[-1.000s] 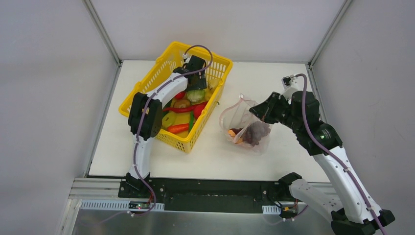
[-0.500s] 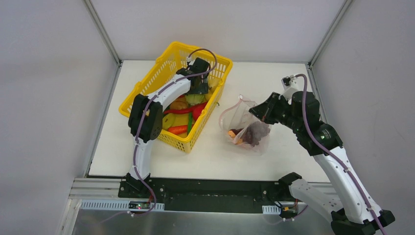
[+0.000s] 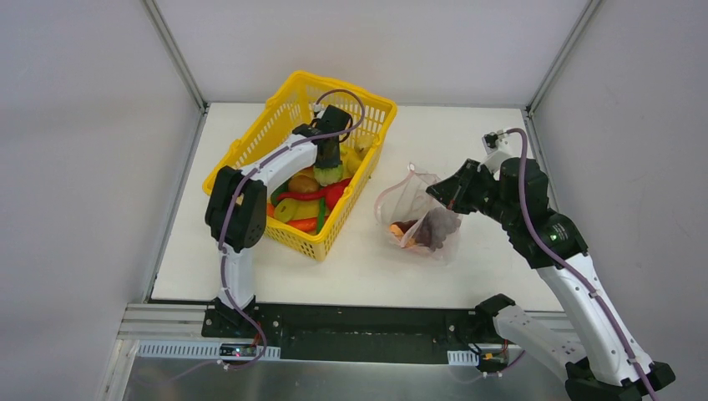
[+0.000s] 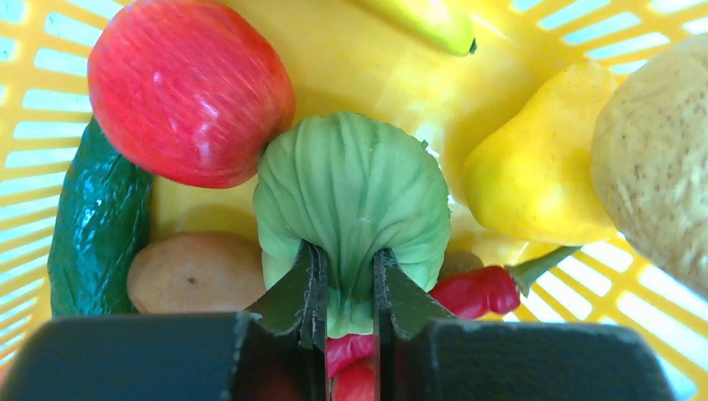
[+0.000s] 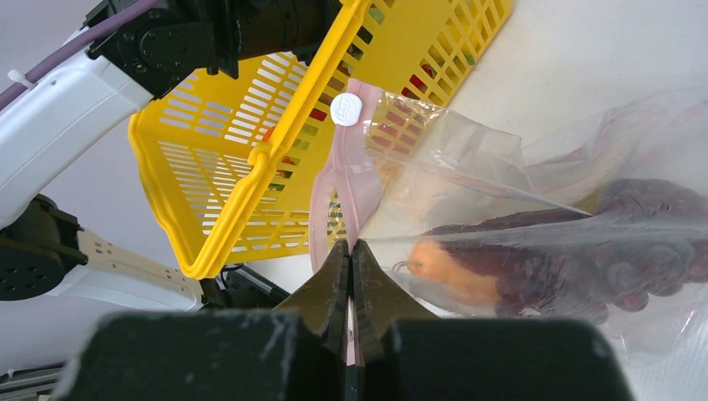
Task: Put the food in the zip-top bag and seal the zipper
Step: Pick up the fake vegetable from the bin, then place the fake vegetable in the zipper food storage bag.
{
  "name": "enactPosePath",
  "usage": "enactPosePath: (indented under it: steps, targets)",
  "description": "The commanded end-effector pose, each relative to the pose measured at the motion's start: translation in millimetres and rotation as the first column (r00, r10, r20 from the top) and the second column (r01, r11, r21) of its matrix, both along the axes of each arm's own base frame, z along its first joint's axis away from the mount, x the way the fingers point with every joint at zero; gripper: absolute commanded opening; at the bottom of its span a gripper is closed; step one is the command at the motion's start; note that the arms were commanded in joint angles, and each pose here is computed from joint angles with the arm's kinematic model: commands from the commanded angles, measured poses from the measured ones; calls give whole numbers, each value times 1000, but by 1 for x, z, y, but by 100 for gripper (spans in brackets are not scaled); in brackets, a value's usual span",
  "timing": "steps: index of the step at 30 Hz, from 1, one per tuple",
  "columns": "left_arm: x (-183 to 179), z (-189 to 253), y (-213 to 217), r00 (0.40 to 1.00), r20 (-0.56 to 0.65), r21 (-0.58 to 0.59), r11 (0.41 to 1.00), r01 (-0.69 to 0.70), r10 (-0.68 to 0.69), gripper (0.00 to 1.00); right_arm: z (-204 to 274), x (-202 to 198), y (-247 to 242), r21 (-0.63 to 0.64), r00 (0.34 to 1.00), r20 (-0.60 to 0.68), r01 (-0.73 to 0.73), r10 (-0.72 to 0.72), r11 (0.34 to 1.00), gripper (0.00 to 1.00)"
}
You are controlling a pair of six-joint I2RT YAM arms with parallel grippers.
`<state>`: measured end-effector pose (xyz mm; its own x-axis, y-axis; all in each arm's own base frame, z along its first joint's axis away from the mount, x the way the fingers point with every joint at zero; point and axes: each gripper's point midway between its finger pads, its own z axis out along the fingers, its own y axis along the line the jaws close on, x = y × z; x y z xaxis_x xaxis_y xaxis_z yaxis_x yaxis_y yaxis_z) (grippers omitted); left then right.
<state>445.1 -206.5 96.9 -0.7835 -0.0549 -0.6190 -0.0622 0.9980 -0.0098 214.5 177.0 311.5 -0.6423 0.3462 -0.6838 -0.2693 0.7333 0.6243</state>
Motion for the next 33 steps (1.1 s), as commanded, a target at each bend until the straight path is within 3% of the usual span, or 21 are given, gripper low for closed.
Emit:
enactPosePath:
  steps: [1, 15, 21, 28, 33]
  targets:
    - [-23, 34, 4, 999, 7, -20, 999, 34, -33, 0, 30, -2, -1, 52, 996, 87, -1, -4, 999, 0]
    - [-42, 139, 17, 968, 248, -127, 990, 66, -33, 0, 30, -3, -3, 56, 996, 89, 9, -14, 998, 0]
    - [-68, 194, 20, 930, 367, -235, 964, 127, -33, 0, 30, -1, -7, 72, 995, 91, 42, -49, 997, 0]
    - [-111, 233, 9, 886, 459, -375, 889, 264, -70, 0, 27, 2, -5, 99, 995, 79, 56, -64, 994, 0]
    - [-154, 269, -20, 819, 550, -454, 765, 456, -161, 0, 30, 5, -5, 133, 993, 80, 76, -88, 988, 0]
